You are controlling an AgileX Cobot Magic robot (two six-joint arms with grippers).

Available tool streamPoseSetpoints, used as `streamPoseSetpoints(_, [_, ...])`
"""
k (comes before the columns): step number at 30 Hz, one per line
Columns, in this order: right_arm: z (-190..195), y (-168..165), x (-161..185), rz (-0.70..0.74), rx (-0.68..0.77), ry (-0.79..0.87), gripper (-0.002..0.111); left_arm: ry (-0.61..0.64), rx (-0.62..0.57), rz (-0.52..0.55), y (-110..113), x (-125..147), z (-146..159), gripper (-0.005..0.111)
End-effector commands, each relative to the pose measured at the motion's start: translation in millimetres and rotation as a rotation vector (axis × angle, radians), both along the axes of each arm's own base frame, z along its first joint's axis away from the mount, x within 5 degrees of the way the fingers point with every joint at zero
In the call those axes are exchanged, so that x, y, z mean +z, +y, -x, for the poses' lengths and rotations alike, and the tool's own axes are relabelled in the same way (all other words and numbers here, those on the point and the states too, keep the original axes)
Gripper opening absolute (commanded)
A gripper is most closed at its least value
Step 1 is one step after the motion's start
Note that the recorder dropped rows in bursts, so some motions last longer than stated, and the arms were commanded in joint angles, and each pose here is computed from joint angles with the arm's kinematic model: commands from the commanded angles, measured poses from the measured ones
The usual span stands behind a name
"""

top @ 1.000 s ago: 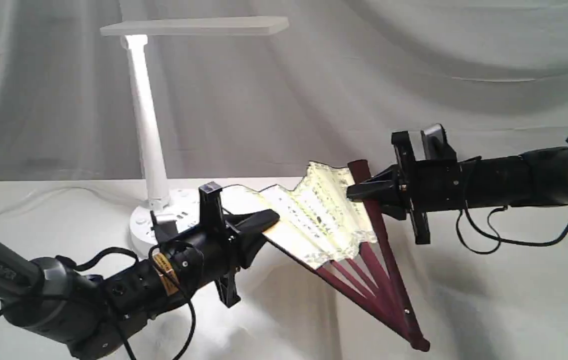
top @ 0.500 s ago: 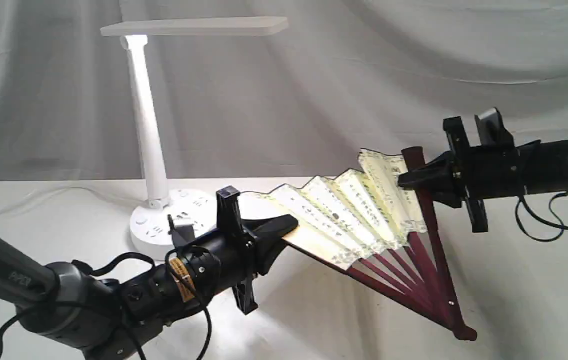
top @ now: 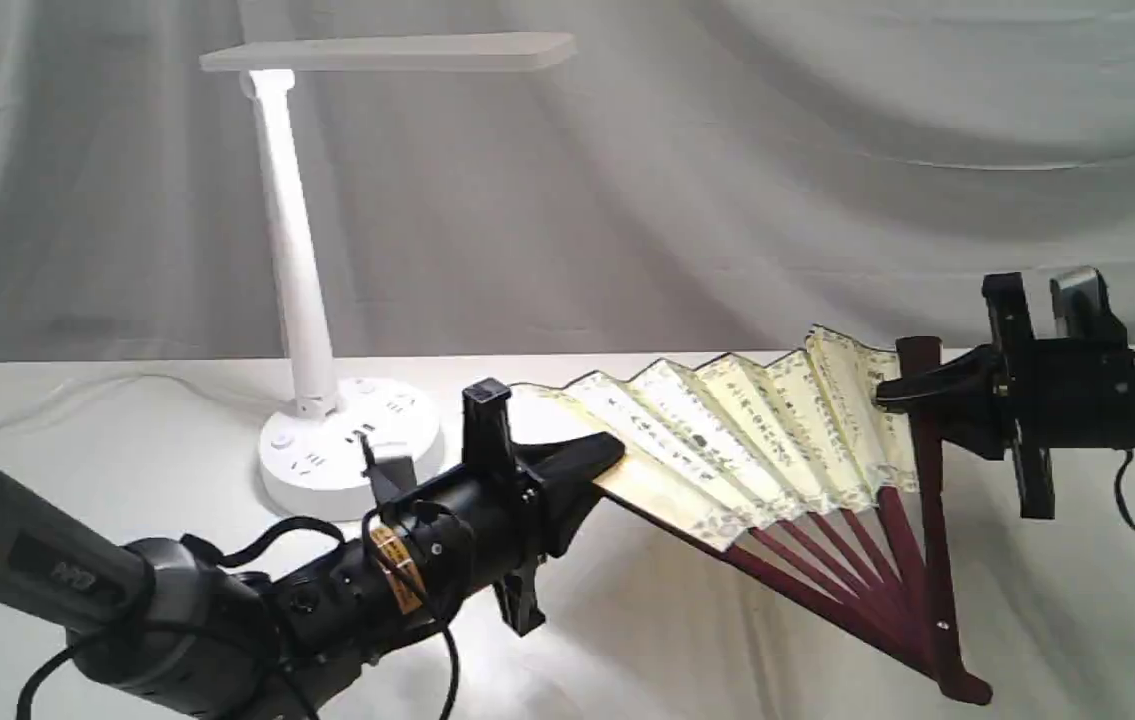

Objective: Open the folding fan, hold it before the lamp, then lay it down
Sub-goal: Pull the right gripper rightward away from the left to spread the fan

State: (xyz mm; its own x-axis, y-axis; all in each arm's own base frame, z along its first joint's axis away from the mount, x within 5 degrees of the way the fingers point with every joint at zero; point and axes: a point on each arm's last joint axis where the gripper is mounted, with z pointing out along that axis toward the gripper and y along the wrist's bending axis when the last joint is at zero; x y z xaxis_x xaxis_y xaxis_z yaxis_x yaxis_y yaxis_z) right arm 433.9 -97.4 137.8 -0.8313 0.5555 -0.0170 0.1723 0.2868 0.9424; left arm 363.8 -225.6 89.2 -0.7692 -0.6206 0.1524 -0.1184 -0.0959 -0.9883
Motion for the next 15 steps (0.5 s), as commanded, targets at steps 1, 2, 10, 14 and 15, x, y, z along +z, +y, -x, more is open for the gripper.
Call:
streamPoseSetpoints(1, [5,-3,6,0.061,0.038,-0.043,0.000,-0.014,0.105,0.104,2,14,-6,0.000])
streamPoseSetpoints(2, [5,-4,8,0.062,0.035,-0.046,0.000,-0.019,0.120,0.102,2,14,-7,0.000])
streamPoseSetpoints(10, [13,-32,10,0.064,-0.034,-0.045,0.000,-0.049,0.164,0.107,4,22,-9,0.000])
streamPoseSetpoints(14, [21,-46,6,0.054,-0.071,-0.027,0.000,-0.073,0.178,0.097,4,26,-10,0.000])
streamPoseSetpoints(15, [24,-49,4,0.050,-0.082,-0.019,0.000,-0.077,0.178,0.097,4,27,-10,0.000])
